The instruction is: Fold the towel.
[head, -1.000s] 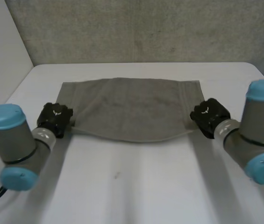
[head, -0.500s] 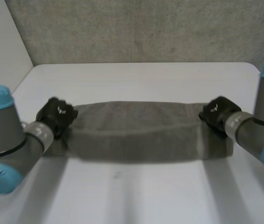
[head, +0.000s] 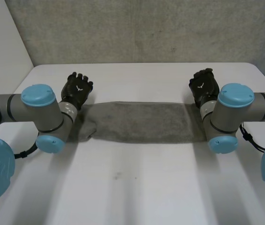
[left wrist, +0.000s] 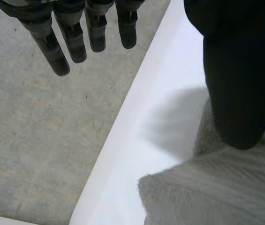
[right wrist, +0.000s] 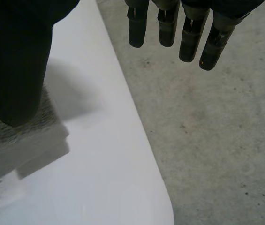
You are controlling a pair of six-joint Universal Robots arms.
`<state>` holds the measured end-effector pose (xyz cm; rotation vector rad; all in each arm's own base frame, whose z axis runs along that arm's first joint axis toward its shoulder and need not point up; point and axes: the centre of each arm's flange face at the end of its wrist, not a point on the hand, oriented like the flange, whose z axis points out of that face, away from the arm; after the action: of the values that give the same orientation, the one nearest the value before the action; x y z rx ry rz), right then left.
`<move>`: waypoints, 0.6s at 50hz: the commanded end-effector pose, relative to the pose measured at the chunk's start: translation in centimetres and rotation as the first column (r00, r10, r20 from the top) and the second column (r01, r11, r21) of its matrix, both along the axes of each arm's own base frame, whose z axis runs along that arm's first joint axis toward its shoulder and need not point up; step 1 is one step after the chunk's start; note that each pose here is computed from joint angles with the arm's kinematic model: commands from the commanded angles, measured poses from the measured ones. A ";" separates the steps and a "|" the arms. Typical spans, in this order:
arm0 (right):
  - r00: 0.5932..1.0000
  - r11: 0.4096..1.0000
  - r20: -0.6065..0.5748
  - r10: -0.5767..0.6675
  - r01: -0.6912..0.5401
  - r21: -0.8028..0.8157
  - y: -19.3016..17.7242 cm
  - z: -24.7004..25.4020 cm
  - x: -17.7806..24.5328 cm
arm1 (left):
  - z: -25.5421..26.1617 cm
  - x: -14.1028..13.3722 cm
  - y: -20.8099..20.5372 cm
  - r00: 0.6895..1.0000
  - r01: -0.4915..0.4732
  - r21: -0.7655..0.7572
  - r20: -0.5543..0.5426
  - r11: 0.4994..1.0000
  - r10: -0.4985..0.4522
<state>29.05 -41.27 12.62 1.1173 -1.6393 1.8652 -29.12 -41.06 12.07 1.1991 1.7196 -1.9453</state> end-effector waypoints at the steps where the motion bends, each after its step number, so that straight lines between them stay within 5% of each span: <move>1: 0.985 1.000 0.175 -0.005 0.003 0.012 2.0 5.3 -1.2 | 3.4 0.0 1.5 1.000 0.001 -0.038 -0.028 0.999 -0.002; 16: 0.981 0.930 0.190 -0.039 -0.034 0.366 8.3 5.5 -5.3 | 6.9 3.1 7.3 0.989 -0.016 0.059 -0.147 0.998 0.024; 22: 0.959 0.875 0.274 -0.070 -0.073 0.479 8.4 4.0 -6.4 | 7.5 4.2 9.1 0.942 -0.018 0.161 -0.328 0.987 0.071; 24: 0.955 0.850 0.282 -0.086 -0.077 0.521 8.4 2.3 -6.7 | 7.5 4.7 9.6 0.905 -0.016 0.211 -0.412 0.977 0.103; 30: 0.955 0.845 0.274 -0.112 -0.053 0.533 7.4 0.6 -7.5 | 7.1 5.4 10.0 0.864 -0.016 0.265 -0.481 0.964 0.146</move>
<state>22.19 -33.02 14.90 1.0547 -2.4292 1.6710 -24.36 -31.41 19.51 0.8064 2.1856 -2.1458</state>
